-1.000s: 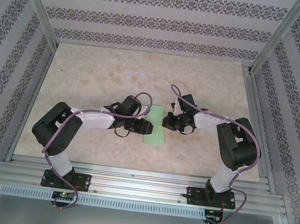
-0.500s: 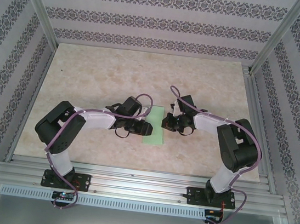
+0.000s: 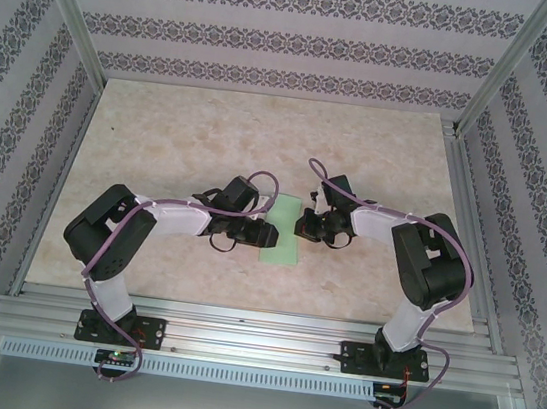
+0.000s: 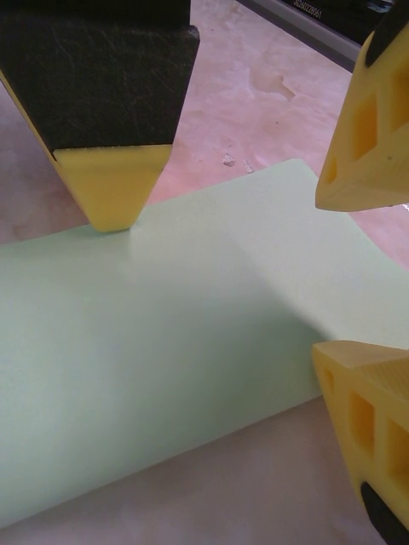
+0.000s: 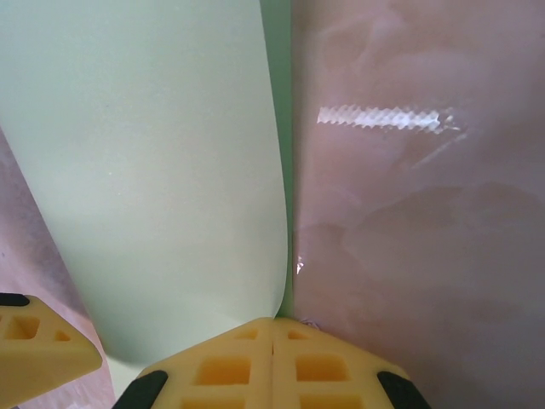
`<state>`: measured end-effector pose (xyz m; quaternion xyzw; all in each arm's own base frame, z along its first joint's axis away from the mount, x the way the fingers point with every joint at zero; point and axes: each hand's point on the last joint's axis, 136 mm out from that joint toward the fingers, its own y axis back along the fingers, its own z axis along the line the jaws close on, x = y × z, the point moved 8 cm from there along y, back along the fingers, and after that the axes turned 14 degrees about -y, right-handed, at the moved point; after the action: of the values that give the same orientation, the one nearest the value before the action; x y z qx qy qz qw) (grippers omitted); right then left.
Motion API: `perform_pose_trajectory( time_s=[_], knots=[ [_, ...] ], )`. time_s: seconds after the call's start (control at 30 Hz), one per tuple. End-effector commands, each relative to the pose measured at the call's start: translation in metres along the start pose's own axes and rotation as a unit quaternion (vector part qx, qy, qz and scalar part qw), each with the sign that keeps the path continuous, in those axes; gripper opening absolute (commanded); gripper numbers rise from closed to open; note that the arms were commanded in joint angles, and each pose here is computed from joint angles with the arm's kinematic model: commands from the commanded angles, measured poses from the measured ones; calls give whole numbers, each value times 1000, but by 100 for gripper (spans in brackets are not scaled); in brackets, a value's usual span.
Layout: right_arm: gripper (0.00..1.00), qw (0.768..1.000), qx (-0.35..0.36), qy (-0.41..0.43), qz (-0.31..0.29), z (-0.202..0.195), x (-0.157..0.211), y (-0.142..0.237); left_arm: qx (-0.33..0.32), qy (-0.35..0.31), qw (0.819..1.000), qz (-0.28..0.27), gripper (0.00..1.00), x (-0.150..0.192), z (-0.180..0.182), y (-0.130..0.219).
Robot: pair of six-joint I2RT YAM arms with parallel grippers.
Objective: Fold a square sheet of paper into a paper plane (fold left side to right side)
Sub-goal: Hold the square sheet of paper at the center of the table.
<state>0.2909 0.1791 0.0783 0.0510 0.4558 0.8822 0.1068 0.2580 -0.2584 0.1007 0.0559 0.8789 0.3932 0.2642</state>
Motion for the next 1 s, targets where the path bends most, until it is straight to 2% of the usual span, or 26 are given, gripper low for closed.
perform_pose_trajectory(
  time_s=[0.0,0.6,0.97],
  knots=[
    [3,1000,25,-5,-2,-7,-1,-6,12,-13,1000,-19,45,-9,-3,3],
    [3,1000,14,0,-5,5,-9,0,8,-12,1000,-14,46,-7,-1,2],
    [3,999,51,-11,12,-9,-5,-10,12,-16,1000,-24,46,-9,-5,7]
  ],
)
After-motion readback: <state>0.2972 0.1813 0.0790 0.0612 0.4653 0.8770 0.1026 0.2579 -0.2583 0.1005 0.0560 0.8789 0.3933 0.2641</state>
